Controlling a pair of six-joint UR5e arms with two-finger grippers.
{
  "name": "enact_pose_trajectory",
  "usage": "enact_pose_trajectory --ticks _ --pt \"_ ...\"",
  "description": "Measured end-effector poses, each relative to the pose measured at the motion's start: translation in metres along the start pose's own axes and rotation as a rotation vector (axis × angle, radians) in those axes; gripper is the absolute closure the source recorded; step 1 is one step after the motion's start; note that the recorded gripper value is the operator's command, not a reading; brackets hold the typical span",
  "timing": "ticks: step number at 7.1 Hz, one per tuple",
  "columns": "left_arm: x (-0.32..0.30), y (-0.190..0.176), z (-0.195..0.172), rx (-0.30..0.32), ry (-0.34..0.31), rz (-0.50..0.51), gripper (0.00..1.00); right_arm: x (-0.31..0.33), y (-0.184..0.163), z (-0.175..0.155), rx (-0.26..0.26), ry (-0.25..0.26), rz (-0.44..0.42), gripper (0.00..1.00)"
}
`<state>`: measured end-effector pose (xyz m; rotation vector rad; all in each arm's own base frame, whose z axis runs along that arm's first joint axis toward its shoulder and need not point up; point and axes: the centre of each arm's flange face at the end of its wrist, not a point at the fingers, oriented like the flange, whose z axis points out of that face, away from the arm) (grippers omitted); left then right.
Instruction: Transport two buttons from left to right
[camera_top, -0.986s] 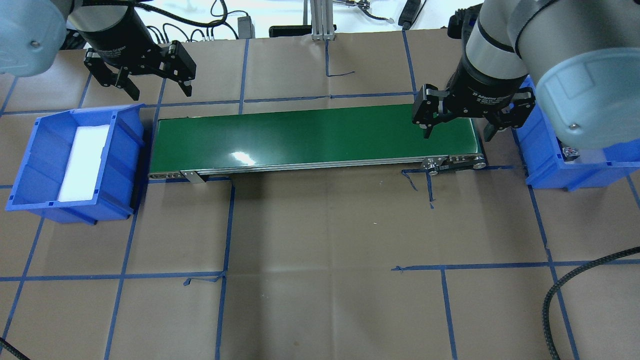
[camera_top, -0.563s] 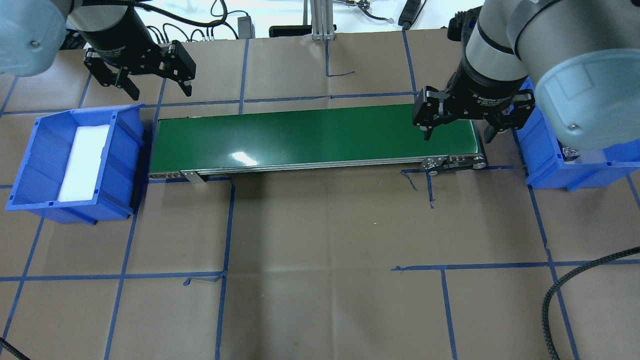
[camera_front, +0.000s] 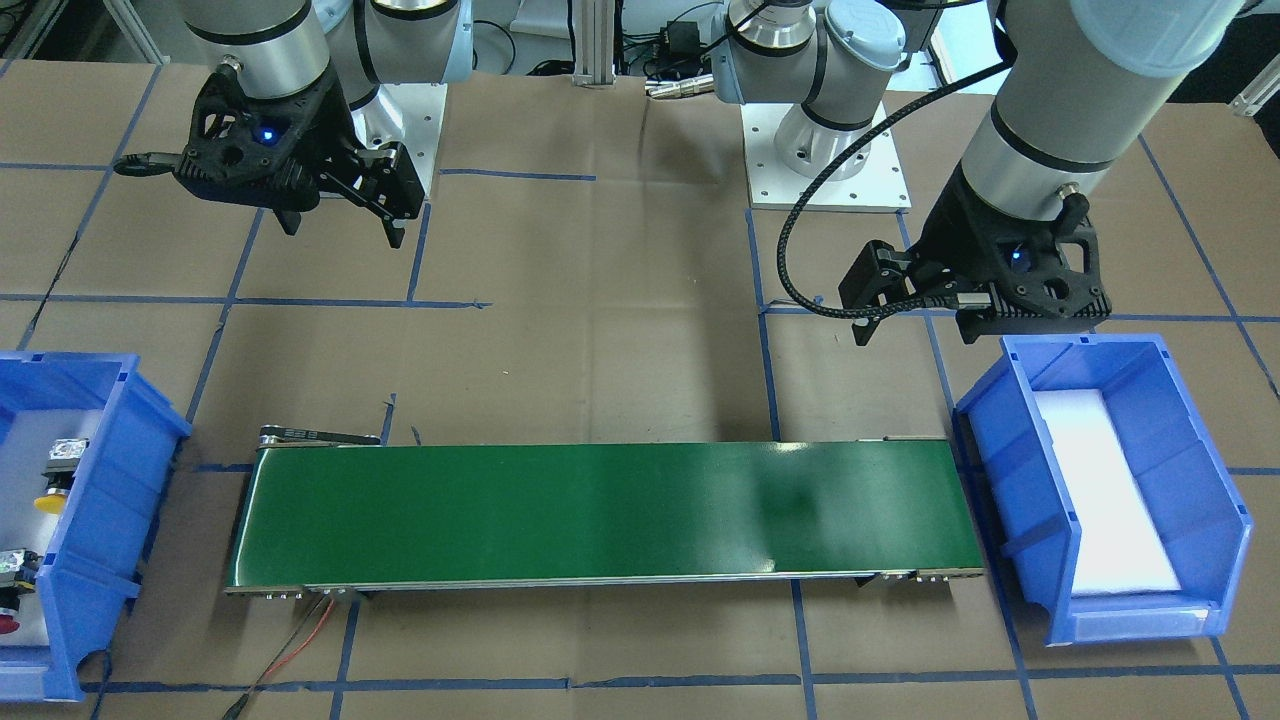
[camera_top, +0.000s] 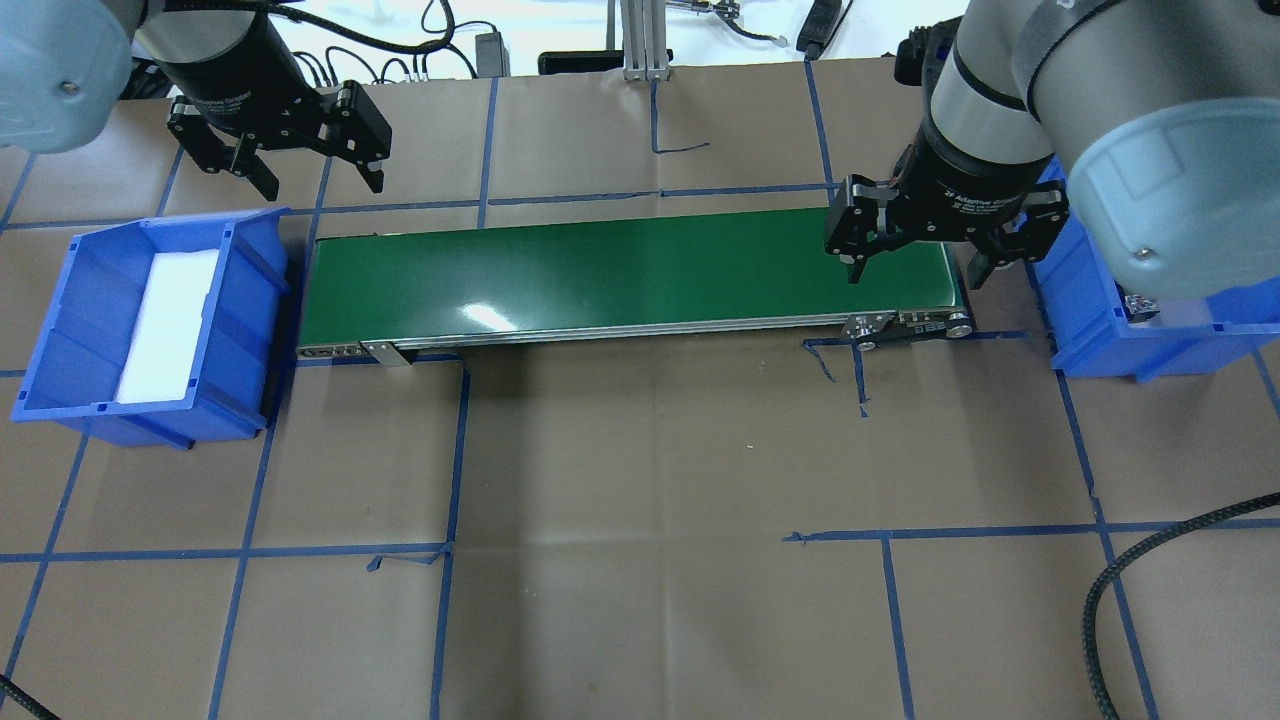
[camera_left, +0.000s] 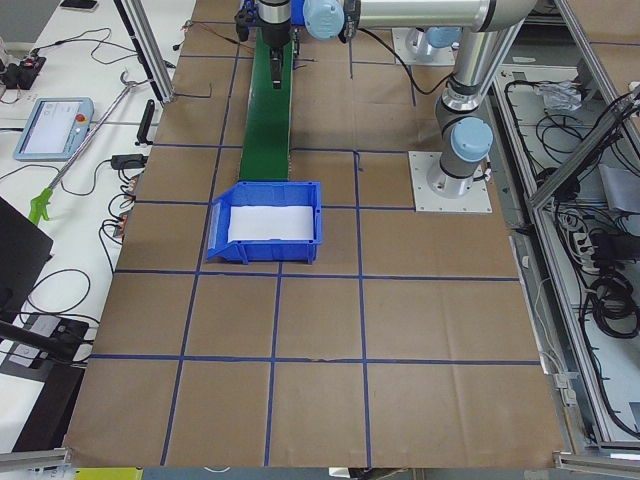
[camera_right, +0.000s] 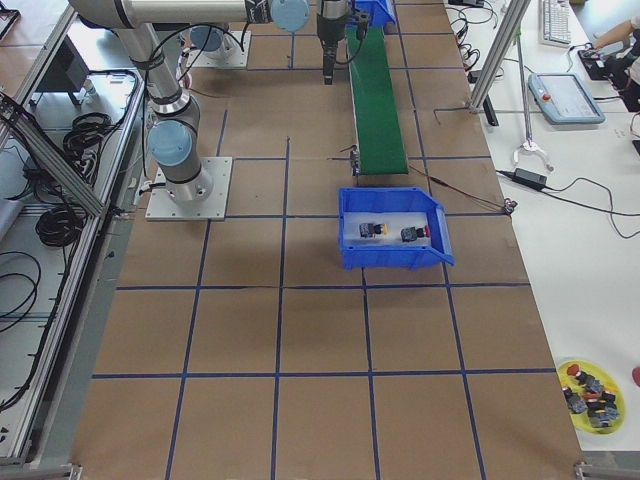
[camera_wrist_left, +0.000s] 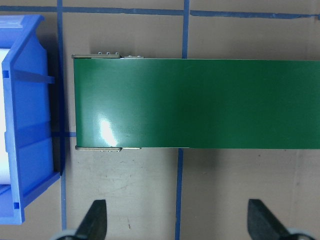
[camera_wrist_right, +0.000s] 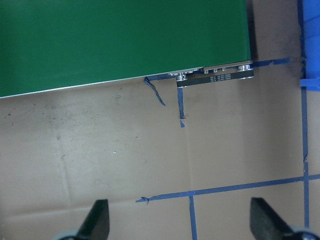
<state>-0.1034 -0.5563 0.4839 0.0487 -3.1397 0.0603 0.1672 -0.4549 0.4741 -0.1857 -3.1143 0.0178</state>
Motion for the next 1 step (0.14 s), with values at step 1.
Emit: enact_pose_trajectory --ticks 1 --pt "0.0001 0.0 0.0 0.0 0.0 0.0 0.0 -0.0002 -0.0004 0.0005 -0.002 0.0 0.002 0.0"
